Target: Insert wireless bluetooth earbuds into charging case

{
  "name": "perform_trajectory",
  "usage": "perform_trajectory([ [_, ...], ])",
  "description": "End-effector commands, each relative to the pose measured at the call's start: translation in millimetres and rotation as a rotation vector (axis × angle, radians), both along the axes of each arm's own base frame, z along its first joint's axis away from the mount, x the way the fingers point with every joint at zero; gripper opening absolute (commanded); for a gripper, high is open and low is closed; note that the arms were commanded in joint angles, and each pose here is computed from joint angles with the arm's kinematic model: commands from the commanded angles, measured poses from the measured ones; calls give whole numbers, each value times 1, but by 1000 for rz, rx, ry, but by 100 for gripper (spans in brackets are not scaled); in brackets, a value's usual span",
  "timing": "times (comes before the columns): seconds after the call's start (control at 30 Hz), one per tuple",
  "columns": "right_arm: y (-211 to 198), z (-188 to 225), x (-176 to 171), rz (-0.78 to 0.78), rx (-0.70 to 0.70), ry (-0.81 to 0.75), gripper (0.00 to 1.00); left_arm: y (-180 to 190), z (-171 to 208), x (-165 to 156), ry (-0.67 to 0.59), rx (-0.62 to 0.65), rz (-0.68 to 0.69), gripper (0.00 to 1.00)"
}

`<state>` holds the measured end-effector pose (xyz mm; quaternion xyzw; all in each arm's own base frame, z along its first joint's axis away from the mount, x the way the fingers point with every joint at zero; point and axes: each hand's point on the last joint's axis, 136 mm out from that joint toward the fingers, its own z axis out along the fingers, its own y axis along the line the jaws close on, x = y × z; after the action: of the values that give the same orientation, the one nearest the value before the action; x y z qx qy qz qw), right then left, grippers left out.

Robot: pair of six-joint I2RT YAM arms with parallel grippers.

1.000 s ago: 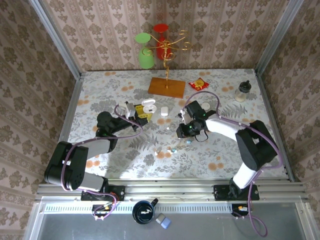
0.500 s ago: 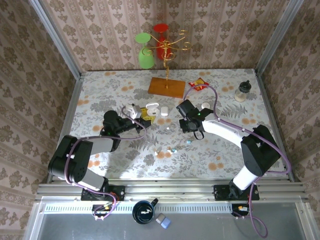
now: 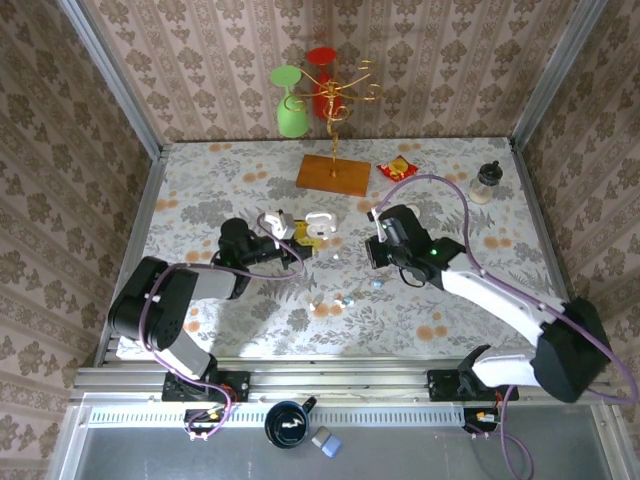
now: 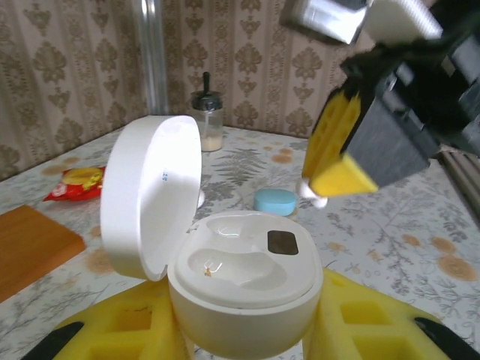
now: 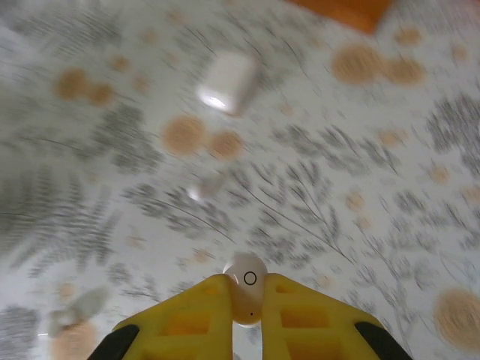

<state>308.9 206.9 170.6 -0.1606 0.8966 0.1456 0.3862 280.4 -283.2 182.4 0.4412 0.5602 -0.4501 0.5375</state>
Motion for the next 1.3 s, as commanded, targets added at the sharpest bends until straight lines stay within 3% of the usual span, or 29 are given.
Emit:
perform_trajectory([
  [0.0,34,41,-12,217,147,-151,13,-8,21,-12,-50,-61,-109,27],
  [0.27,70,74,-38,452,306,-163,14,-13,27,-28,-27,-64,-241,27],
  [0.7,81,84,-21,467,281,-189,14,-23,26,-37,-45,-64,-260,27],
  [1.27,67,49,-12,393,179,-150,13,-19,37,-34,-90,-77,-210,27],
])
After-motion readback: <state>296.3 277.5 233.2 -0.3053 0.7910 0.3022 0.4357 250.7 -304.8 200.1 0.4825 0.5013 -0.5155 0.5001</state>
